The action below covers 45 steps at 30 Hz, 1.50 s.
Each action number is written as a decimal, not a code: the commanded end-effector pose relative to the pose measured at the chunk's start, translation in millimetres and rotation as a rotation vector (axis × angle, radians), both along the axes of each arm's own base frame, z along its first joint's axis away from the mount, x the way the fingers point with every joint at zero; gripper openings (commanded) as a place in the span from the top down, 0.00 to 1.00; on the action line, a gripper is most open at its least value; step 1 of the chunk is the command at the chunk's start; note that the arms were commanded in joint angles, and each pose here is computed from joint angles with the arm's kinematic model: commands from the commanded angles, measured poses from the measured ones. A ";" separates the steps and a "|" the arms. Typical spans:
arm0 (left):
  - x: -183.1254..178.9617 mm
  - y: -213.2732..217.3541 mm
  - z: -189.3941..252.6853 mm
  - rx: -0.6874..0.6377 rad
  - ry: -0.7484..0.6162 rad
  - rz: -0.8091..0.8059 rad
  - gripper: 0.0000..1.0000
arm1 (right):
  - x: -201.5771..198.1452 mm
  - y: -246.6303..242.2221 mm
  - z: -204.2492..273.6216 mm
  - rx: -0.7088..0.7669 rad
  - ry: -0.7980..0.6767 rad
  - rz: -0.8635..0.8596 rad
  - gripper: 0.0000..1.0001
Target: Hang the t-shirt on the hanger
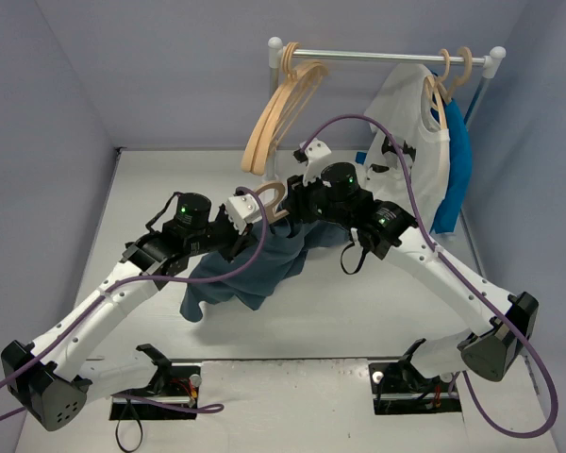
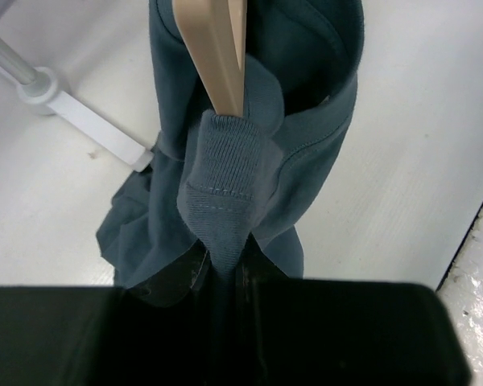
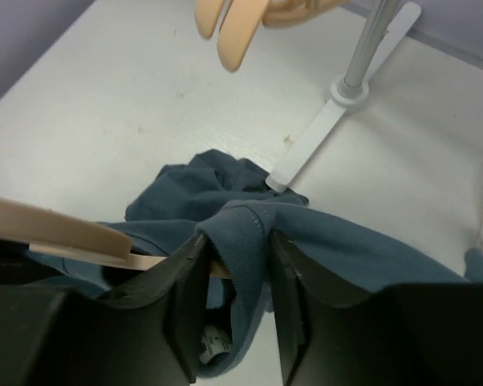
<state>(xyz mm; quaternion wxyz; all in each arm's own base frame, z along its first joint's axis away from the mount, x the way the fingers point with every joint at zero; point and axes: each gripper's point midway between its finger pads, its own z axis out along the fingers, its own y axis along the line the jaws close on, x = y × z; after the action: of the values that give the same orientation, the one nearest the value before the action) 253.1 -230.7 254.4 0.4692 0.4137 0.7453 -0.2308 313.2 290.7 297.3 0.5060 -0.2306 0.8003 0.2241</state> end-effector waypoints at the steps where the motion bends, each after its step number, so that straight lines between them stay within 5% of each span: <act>1: 4.1 -16.8 59.5 -0.187 -0.184 -0.050 1.00 | -7.8 -8.2 27.8 0.052 -0.072 -0.008 0.62; 13: -7.0 -11.8 21.7 -0.206 -0.137 -0.120 1.00 | -14.9 -31.2 64.7 -0.004 -0.183 0.014 0.40; 26: -36.7 13.6 19.6 -0.069 -0.113 -0.287 1.00 | -34.2 -76.4 11.4 -0.280 -0.240 0.379 0.37; 45: -48.9 9.5 40.0 -0.059 -0.149 -0.411 1.00 | -91.3 -16.0 -32.2 -0.230 -0.062 0.705 0.44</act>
<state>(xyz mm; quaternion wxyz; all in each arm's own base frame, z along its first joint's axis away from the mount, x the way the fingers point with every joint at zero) 202.0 -211.5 247.2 0.4234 0.5273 0.6690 -0.3084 232.5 261.0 261.9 0.3973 -0.5392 0.6941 0.2640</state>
